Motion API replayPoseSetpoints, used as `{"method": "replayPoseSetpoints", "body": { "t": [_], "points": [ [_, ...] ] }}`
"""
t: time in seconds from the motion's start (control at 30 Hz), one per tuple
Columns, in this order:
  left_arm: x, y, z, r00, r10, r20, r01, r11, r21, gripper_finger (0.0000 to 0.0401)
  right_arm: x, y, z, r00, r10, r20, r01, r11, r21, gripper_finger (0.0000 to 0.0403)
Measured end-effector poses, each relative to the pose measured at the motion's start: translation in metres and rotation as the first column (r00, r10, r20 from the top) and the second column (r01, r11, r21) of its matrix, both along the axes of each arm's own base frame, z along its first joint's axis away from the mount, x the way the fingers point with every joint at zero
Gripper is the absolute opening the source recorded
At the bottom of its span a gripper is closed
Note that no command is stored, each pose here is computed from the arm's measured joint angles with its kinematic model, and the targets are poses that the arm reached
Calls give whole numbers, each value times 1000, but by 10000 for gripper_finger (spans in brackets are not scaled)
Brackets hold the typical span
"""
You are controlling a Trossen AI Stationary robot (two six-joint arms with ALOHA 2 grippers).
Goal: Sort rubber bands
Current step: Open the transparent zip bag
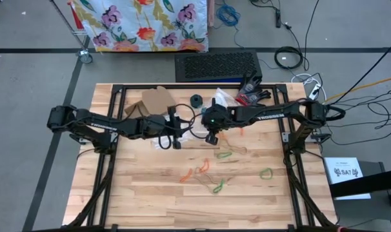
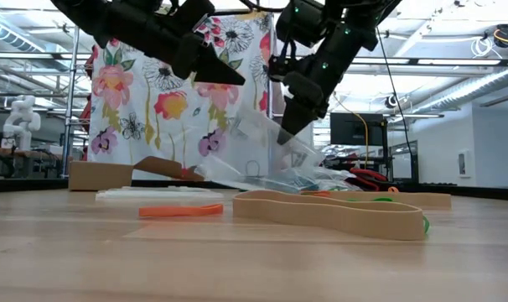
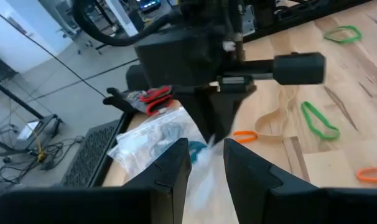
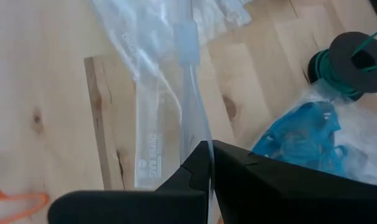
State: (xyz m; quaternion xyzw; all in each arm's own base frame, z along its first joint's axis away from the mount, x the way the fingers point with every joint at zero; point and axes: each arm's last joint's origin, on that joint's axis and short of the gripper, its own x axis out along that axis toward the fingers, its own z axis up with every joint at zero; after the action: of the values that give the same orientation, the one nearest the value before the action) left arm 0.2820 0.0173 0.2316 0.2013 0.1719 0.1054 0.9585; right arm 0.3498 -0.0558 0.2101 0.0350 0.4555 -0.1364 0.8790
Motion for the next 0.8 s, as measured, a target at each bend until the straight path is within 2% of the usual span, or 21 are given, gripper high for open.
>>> {"method": "replayPoseSetpoints", "body": {
  "t": [0.1,0.2,0.3,0.4,0.6,0.8],
  "points": [
    [0,2,0,1000,-12,0,12,1000,-8,102,1,0,0,1000,6,9,-5,1000,-6,0],
    [2,2,-3,998,-56,-8,56,998,-31,102,7,0,4,996,47,79,-47,999,3,0],
    [3,3,-6,999,-42,-20,41,999,-28,102,11,1,8,986,90,138,-93,996,14,0],
    [3,4,-8,999,-26,-28,25,999,-35,102,12,3,8,984,103,148,-106,994,13,0],
    [-2,13,-18,991,58,-121,-73,990,-117,102,12,8,11,981,117,155,-120,993,11,0],
    [-1,10,-12,997,35,-76,-41,995,-89,102,11,8,13,980,116,161,-119,993,9,0]
  ]
}}
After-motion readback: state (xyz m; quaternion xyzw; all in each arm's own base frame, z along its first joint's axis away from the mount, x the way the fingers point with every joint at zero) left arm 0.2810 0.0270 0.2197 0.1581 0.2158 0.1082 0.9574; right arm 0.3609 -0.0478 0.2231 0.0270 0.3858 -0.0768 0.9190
